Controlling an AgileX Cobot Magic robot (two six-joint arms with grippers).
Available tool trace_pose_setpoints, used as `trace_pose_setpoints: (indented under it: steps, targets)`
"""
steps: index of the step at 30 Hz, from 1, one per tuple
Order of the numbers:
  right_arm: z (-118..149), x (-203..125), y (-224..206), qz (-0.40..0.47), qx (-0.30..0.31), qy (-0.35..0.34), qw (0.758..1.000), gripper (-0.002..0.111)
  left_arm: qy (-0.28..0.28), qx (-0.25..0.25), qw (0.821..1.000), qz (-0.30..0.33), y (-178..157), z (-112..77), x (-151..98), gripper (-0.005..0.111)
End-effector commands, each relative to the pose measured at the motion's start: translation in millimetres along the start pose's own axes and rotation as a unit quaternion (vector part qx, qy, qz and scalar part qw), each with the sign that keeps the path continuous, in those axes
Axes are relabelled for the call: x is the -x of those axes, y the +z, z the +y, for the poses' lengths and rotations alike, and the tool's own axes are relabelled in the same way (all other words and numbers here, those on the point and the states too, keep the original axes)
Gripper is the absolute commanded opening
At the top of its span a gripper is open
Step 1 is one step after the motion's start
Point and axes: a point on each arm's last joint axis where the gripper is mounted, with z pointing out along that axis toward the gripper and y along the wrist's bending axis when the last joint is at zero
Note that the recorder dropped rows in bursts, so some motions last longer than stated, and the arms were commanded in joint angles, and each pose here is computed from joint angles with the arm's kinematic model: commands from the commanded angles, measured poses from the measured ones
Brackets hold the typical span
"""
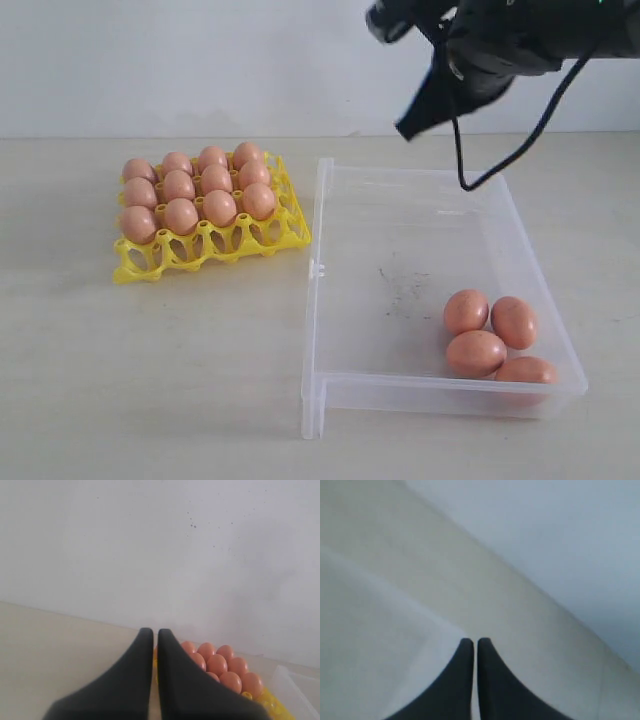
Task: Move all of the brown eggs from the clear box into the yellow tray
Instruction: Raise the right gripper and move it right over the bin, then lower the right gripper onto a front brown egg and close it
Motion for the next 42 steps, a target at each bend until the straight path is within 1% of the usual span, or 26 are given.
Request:
trace_pose_setpoints:
  steps: [1, 2, 3, 5, 7, 8, 10, 12, 13, 14, 15, 16, 17, 18, 20, 23, 26, 31, 38, 42]
  targets:
    - [2.3, -37.5, 0.8, 0.159, 0.128, -0.072, 0.976, 0.0, 0.003, -0.003, 1.0, -0.002, -0.3, -0.5, 1.0, 0.004]
    - [4.5, -44.3, 1.1, 0.182, 0.185, -0.043, 0.965, 0.0, 0.003, -0.003, 1.0, -0.002, -0.3, -0.5, 1.0, 0.004]
    - [6.4, -48.0, 1.3, 0.191, 0.225, -0.034, 0.955, 0.0, 0.003, -0.003, 1.0, -0.002, -0.3, -0.5, 1.0, 0.004]
    - [6.4, -54.4, 1.5, 0.208, 0.302, 0.021, 0.93, 0.0, 0.003, -0.003, 1.0, -0.002, -0.3, -0.5, 1.0, 0.004]
    - [6.8, -55.5, 1.0, 0.213, 0.34, 0.068, 0.913, 0.0, 0.003, -0.003, 1.0, -0.002, -0.3, -0.5, 1.0, 0.004]
    - [6.6, -55.2, 1.0, 0.215, 0.347, 0.088, 0.908, 0.0, 0.003, -0.003, 1.0, -0.002, -0.3, -0.5, 1.0, 0.004]
    - [6.4, -55.3, 1.1, 0.222, 0.343, 0.106, 0.907, 0.0, 0.003, -0.003, 1.0, -0.002, -0.3, -0.5, 1.0, 0.004]
    - [8.8, -57.7, 0.8, 0.232, 0.341, 0.107, 0.905, 0.006, 0.003, -0.003, 1.0, -0.002, -0.3, -0.5, 1.0, 0.004]
    - [11.2, -61.6, 2.3, 0.244, 0.339, 0.113, 0.901, 0.016, 0.003, -0.003, 1.0, -0.002, -0.3, -0.5, 1.0, 0.004]
    - [12.6, -64.2, 3.5, 0.25, 0.337, 0.114, 0.9, 0.024, 0.003, -0.003, 1.0, -0.002, -0.3, -0.5, 1.0, 0.004]
    - [15.8, -70.1, 5.1, 0.265, 0.332, 0.124, 0.897, 0.041, 0.003, -0.003, 1.0, -0.002, -0.3, -0.5, 1.0, 0.004]
    - [17.5, -72.0, 6.0, 0.268, 0.331, 0.132, 0.895, 0.048, 0.003, -0.003, 1.0, -0.002, -0.3, -0.5, 1.0, 0.004]
    - [20.9, -76.6, 7.8, 0.28, 0.325, 0.152, 0.891, 0.057, 0.003, -0.003, 1.0, -0.002, -0.3, -0.5, 1.0, 0.004]
    - [22.1, -78.2, 8.6, 0.282, 0.323, 0.159, 0.889, 0.057, 0.003, -0.003, 1.0, -0.002, -0.3, -0.5, 1.0, 0.004]
    - [27.7, -83.0, 13.7, 0.292, 0.313, 0.193, 0.883, 0.057, 0.003, -0.003, 1.0, -0.002, -0.3, -0.5, 1.0, 0.004]
    - [42.2, -89.5, 22.8, 0.309, 0.327, 0.226, 0.864, 0.057, 0.003, -0.003, 1.0, -0.002, -0.3, -0.5, 1.0, 0.004]
    - [53.9, -92.8, 32.8, 0.314, 0.323, 0.245, 0.858, 0.057, 0.003, -0.003, 1.0, -0.002, -0.3, -0.5, 1.0, 0.004]
    - [66.7, -92.9, 41.0, 0.319, 0.315, 0.255, 0.857, 0.057, 0.003, -0.003, 1.0, -0.002, -0.3, -0.5, 1.0, 0.004]
    - [76.4, -97.3, 54.2, 0.326, 0.309, 0.265, 0.853, 0.057, 0.003, -0.003, 1.0, -0.002, -0.3, -0.5, 1.0, 0.004]
    - [77.4, -96.7, 60.5, 0.303, 0.307, 0.246, 0.868, 0.057, 0.003, -0.003, 1.0, -0.002, -0.3, -0.5, 1.0, 0.004]
